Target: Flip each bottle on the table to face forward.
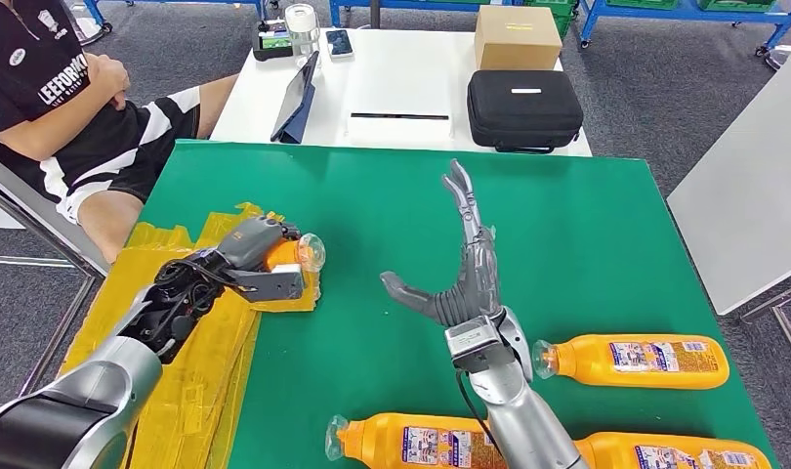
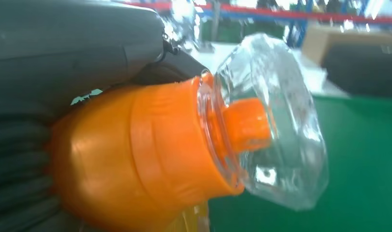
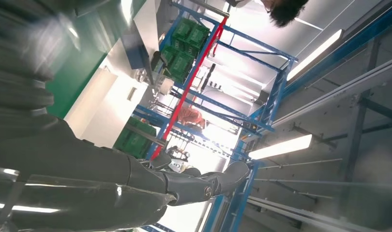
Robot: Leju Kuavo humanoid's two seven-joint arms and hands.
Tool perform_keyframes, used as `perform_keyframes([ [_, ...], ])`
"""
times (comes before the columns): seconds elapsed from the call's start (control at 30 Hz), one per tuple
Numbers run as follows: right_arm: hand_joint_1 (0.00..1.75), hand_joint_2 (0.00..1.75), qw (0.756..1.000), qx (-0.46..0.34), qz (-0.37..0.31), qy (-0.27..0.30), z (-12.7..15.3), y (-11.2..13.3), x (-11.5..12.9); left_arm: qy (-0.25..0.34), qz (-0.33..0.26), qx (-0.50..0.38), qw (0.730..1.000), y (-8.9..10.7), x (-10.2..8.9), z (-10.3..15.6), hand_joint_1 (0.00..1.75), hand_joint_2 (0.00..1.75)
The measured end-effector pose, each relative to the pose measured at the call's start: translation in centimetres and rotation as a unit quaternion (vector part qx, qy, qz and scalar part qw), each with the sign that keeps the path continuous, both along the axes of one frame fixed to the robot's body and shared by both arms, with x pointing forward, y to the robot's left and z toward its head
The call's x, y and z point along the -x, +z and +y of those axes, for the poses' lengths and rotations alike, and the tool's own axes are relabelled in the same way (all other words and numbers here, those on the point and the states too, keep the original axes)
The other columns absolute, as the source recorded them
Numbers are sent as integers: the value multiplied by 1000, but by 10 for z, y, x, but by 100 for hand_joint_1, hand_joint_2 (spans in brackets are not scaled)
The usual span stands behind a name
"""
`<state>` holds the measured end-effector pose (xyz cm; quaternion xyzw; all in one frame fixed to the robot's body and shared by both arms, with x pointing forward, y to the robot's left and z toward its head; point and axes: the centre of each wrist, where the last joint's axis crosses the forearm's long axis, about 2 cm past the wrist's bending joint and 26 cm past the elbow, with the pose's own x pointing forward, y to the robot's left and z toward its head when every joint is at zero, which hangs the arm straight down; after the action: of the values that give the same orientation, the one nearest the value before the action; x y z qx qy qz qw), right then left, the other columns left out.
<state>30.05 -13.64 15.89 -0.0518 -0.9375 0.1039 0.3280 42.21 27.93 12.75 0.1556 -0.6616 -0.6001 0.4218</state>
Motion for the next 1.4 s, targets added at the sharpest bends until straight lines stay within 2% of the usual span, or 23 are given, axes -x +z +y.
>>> perform_keyframes([
  [0.03, 0, 175, 1000, 0, 1, -2, -1, 0, 0, -3, 13, -10, 1000, -2, 1, -2, 0, 175],
  [0.3, 0, 175, 1000, 0, 4, -9, -4, -3, 0, -13, 102, -94, 990, -20, 10, -11, 0, 175],
  [0.87, 0, 175, 1000, 4, 6, -17, -9, -5, 2, -13, 129, -131, 983, -20, 8, -13, 0, 175],
  [1.0, 0, 175, 1000, 3, 4, -18, -9, -4, 3, -7, 103, -96, 990, -20, 9, -13, 0, 175],
  [1.1, 0, 175, 1000, 4, 4, -20, -10, -5, 6, 8, 54, -22, 998, -16, 8, -13, 0, 175],
  [1.23, 0, 175, 1000, 4, 4, -23, -11, -5, 6, 21, 17, 75, 997, -2, 2, -14, 0, 175],
  [1.4, 0, 175, 1000, 3, 6, -30, -15, -6, 7, -1, 15, 138, 990, 16, 1, -12, 0, 175],
])
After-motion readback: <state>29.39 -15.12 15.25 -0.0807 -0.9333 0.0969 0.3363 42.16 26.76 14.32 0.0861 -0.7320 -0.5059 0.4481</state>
